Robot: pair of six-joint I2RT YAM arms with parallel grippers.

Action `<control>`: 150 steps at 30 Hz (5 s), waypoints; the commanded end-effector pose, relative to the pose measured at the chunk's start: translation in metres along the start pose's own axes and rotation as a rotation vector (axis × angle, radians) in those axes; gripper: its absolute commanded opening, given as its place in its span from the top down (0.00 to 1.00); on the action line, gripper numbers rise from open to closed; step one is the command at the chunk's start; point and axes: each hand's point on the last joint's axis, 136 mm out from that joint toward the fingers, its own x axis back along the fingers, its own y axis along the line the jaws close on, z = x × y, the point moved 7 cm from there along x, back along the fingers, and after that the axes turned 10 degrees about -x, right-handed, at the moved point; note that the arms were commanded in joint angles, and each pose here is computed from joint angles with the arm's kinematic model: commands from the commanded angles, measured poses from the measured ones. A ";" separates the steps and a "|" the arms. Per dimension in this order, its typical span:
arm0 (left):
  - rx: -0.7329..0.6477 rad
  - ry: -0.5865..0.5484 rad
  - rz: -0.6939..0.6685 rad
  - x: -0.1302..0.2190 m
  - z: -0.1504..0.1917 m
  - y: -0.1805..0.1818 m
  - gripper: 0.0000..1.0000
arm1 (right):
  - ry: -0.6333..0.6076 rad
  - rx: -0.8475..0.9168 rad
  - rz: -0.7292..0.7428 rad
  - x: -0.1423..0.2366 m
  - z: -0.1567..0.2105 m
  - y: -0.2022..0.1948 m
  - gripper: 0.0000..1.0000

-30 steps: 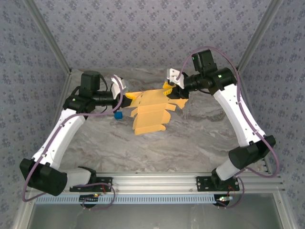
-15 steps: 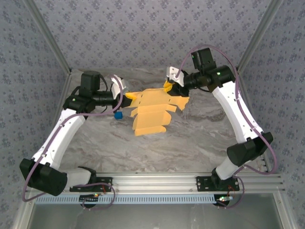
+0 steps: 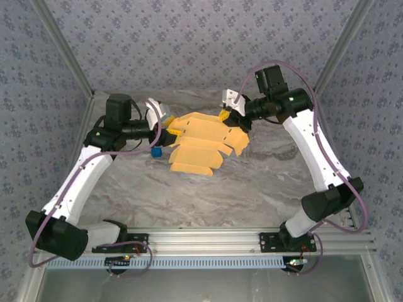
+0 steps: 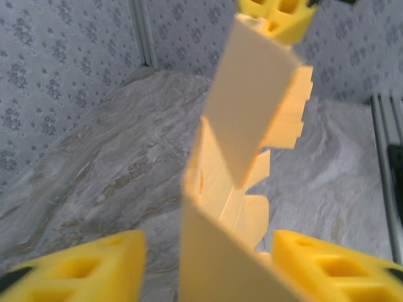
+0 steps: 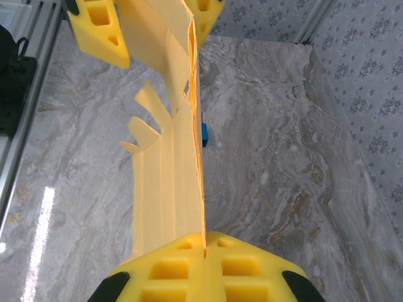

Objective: Fold the paper box

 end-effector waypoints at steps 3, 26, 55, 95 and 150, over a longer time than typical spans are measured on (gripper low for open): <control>-0.011 -0.056 -0.035 -0.001 0.007 0.000 0.28 | -0.106 -0.058 0.006 0.028 -0.008 0.021 1.00; 0.083 -0.165 0.125 -0.019 0.000 -0.005 0.93 | -0.193 -0.092 0.140 0.037 0.001 0.012 1.00; 0.388 -0.107 0.049 -0.038 -0.008 0.008 1.00 | 0.044 0.375 0.904 -0.038 0.043 0.028 1.00; 0.185 -0.040 -0.337 0.022 -0.060 -0.039 0.46 | -0.013 -0.114 0.362 0.021 0.029 0.041 1.00; 0.280 0.059 -0.268 -0.021 0.068 -0.015 0.25 | -0.045 -0.583 0.134 0.023 0.037 0.006 1.00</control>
